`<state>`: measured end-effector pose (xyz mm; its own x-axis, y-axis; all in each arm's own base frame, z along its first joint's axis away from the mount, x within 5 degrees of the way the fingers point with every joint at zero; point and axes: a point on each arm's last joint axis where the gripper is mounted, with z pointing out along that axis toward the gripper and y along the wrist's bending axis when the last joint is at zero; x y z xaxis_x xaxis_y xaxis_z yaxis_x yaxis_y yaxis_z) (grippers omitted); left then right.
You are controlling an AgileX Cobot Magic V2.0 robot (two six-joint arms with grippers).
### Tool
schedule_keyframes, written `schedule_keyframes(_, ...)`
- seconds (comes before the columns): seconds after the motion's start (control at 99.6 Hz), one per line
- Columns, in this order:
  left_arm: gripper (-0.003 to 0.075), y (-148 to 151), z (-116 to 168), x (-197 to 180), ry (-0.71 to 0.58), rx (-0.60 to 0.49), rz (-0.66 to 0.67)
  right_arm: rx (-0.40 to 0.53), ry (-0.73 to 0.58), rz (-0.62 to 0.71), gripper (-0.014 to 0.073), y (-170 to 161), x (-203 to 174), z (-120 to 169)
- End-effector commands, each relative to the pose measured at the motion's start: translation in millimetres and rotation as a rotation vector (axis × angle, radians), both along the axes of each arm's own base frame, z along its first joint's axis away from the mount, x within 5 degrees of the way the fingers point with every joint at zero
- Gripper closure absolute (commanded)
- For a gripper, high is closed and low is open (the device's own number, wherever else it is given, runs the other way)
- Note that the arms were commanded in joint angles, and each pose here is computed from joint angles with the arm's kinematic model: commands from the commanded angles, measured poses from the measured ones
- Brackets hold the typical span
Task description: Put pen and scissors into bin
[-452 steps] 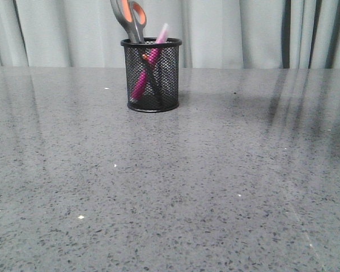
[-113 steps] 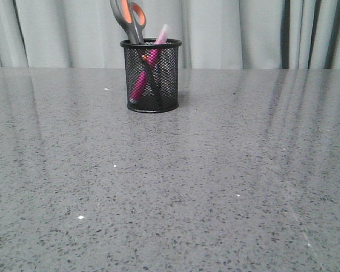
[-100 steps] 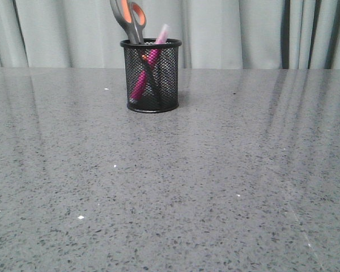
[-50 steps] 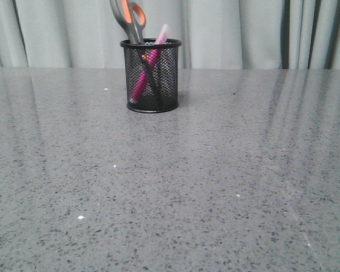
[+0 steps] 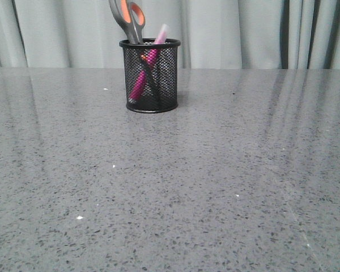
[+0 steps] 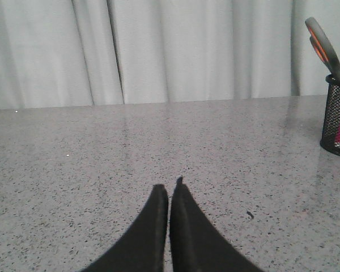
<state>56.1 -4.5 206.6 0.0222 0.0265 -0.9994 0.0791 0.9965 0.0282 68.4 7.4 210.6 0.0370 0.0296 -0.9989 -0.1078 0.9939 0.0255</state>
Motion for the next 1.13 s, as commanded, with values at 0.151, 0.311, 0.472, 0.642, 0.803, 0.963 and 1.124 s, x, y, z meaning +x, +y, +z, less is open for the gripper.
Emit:
schedule_keyframes(0.151, 0.0742, -0.1, 0.1, -1.5, -0.071, -0.027, -0.006, -0.044, 0.016, -0.067, 0.0669, -5.0, -9.0, -9.1)
schedule_keyframes(0.311, 0.0741, -0.1, 0.1, -1.5, -0.071, -0.027, -0.006, -0.068, 0.017, -0.097, 0.0669, -6.9, -12.9, -11.5)
schedule_keyframes(0.472, 0.0742, -0.1, 0.1, -1.5, -0.071, -0.027, -0.006, -0.081, 0.035, -0.1, 0.0669, -7.1, -13.0, -13.1)
schedule_keyframes(0.642, 0.0742, -0.1, 0.1, -1.5, -0.071, -0.027, -0.006, -0.082, 0.04, -0.1, 0.0669, -7.2, -13.0, -13.6)
schedule_keyframes(0.803, 0.0742, -0.1, 0.1, -1.5, -0.071, -0.027, -0.006, -0.082, 0.04, -0.1, 0.0669, -7.2, -13.0, -13.6)
schedule_keyframes(0.963, 0.0742, -0.1, 0.1, -1.5, -0.071, -0.027, -0.006, -0.082, 0.04, -0.1, 0.0669, -7.2, -13.0, -13.6)
schedule_keyframes(1.124, 0.0741, -0.1, 0.1, -1.5, -0.071, -0.027, -0.006, -0.082, 0.04, -0.1, 0.0669, -7.2, -13.0, -13.6)
